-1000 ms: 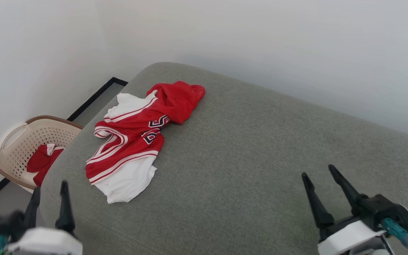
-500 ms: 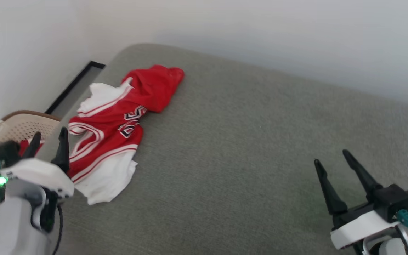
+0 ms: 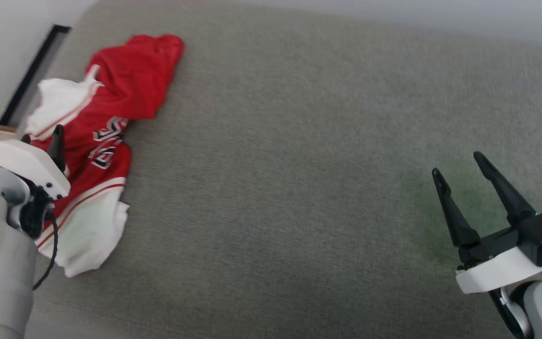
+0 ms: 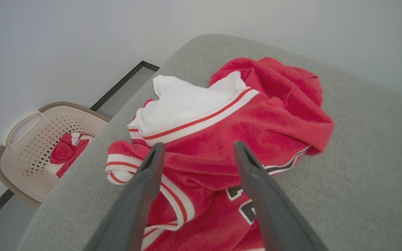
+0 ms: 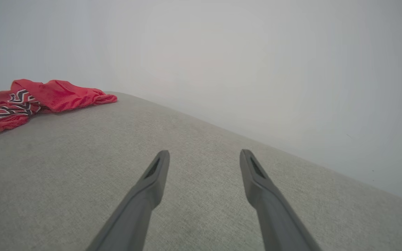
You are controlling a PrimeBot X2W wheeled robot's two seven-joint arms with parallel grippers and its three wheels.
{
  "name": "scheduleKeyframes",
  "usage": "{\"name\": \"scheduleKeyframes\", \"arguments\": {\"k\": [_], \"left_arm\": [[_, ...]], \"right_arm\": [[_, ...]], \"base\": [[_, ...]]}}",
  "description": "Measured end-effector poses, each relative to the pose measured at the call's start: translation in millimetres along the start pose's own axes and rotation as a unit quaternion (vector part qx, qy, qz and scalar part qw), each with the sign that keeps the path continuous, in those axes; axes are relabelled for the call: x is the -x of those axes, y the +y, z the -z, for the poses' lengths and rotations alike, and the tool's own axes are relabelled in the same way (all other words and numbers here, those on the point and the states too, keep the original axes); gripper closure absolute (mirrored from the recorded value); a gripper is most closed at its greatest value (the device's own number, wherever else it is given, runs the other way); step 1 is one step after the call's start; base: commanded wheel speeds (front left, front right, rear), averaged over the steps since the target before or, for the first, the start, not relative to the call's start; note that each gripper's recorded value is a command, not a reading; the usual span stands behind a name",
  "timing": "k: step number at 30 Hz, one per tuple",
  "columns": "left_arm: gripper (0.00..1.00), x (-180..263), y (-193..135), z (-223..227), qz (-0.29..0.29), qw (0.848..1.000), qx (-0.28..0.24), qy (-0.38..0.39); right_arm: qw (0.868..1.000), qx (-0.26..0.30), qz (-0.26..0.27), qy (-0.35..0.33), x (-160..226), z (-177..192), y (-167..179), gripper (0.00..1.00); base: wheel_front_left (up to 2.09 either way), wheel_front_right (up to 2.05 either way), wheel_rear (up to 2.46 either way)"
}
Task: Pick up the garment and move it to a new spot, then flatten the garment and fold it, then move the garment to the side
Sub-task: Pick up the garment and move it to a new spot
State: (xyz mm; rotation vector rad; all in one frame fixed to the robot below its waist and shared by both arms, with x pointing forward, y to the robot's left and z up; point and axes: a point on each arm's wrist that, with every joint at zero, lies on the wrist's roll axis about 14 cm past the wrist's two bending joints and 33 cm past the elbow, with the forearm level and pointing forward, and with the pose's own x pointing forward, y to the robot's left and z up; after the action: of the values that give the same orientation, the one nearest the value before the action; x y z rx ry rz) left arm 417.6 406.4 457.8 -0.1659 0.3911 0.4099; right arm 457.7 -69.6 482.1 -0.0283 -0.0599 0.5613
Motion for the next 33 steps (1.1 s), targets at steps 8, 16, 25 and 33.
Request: {"name": "scheduleKeyframes", "arguments": {"k": [8, 16, 25, 33], "left_arm": [[0.0, -42, -17, 53, -0.015, 0.989, 0.005, 0.144], [0.0, -63, -28, 96, -0.028, 0.965, -0.006, 0.261], [1.0, -74, -24, 87, -0.041, 0.969, -0.004, 0.245], [1.0, -79, -14, 10, -0.03, 0.991, -0.053, 0.116]], "right_arm": [[0.999, -0.001, 0.023, 0.025, 0, 28, -26, 0.0], [0.998, -0.002, 0.037, 0.054, 0, 56, -40, 0.0], [0.998, -0.007, 0.041, 0.054, -4, 61, -43, 0.0], [0.998, -0.008, 0.045, 0.037, -5, 46, -41, 0.0]], "base": [[0.0, 0.0, 0.0], [0.0, 0.0, 0.0], [0.0, 0.0, 0.0], [0.0, 0.0, 0.0]]}}
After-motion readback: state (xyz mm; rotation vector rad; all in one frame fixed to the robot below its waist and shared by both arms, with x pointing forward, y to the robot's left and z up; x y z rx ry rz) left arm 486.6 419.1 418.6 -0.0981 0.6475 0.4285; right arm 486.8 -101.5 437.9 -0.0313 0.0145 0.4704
